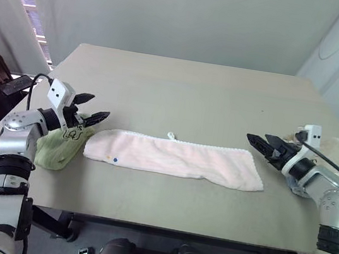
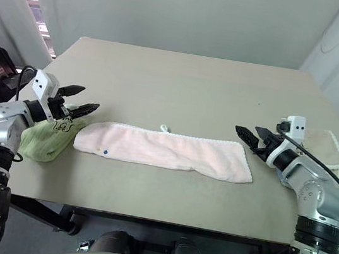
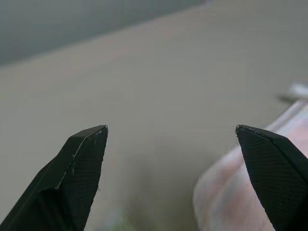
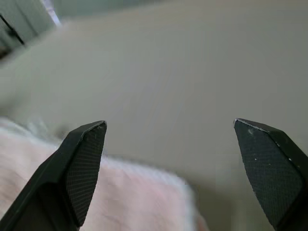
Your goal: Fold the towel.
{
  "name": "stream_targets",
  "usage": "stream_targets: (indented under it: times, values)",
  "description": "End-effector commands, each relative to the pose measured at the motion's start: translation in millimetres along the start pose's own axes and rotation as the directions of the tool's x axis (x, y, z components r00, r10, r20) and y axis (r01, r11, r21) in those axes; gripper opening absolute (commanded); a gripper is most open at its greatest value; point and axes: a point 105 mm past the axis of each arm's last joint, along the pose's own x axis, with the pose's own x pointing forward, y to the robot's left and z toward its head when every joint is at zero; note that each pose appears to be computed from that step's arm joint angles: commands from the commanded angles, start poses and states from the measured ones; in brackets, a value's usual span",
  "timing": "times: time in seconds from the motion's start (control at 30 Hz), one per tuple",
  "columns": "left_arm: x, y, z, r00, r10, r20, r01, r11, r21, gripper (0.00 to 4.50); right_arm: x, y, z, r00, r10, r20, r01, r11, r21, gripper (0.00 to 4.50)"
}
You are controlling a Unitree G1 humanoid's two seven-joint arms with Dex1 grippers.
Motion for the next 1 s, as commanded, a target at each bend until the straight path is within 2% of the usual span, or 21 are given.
stream_targets:
  times: [0.03,0.17,0.23,0.3,0.43,0.57,0.67,0.83,1.0]
  values:
    - [-3.7,-20.4,25.2,0.993,-0.101,0.055,0.099,0.994,0.035,4.5,-18.0,9.3,14.1,0.997,0.076,0.026,-0.079,0.981,0.175,4.47]
    - [-3.7,-52.6,29.3,0.978,-0.198,0.062,0.196,0.98,0.031,4.5,-42.0,3.0,0.0,0.994,0.102,-0.043,-0.077,0.917,0.392,4.47]
    - [-1.9,-72.2,24.3,0.966,-0.253,0.049,0.252,0.967,0.028,4.5,-56.4,8.6,-9.6,0.976,0.204,-0.08,-0.127,0.824,0.552,4.47]
    - [0.9,-88.6,18.3,0.956,-0.292,0.036,0.291,0.956,0.016,4.5,-67.0,4.9,-17.1,0.976,0.199,-0.093,-0.098,0.774,0.625,4.47]
    - [5.9,-104.9,15.0,0.943,-0.331,0.044,0.332,0.943,-0.016,4.5,-81.9,3.5,-34.4,0.973,0.192,-0.127,-0.053,0.723,0.688,4.47]
    - [10.6,-121.9,8.5,0.92,-0.391,0.024,0.392,0.92,-0.02,4.5,-93.5,-2.5,-66.5,0.969,0.143,-0.202,0.052,0.678,0.733,4.47]
    - [11.3,-127.6,3.3,0.909,-0.416,0.006,0.416,0.909,-0.025,4.5,-93.8,-4.5,-76.3,0.97,0.122,-0.211,0.081,0.657,0.75,4.47]
    - [14.0,-135.1,0.3,0.902,-0.431,0.008,0.431,0.902,-0.032,4.5,-82.4,-7.6,-89.5,0.97,0.084,-0.227,0.122,0.642,0.757,4.47]
    - [12.7,-143.3,-4.5,0.894,-0.448,-0.006,0.447,0.893,-0.04,4.5,-57.5,-7.3,-87.9,0.975,0.079,-0.207,0.11,0.64,0.76,4.47]
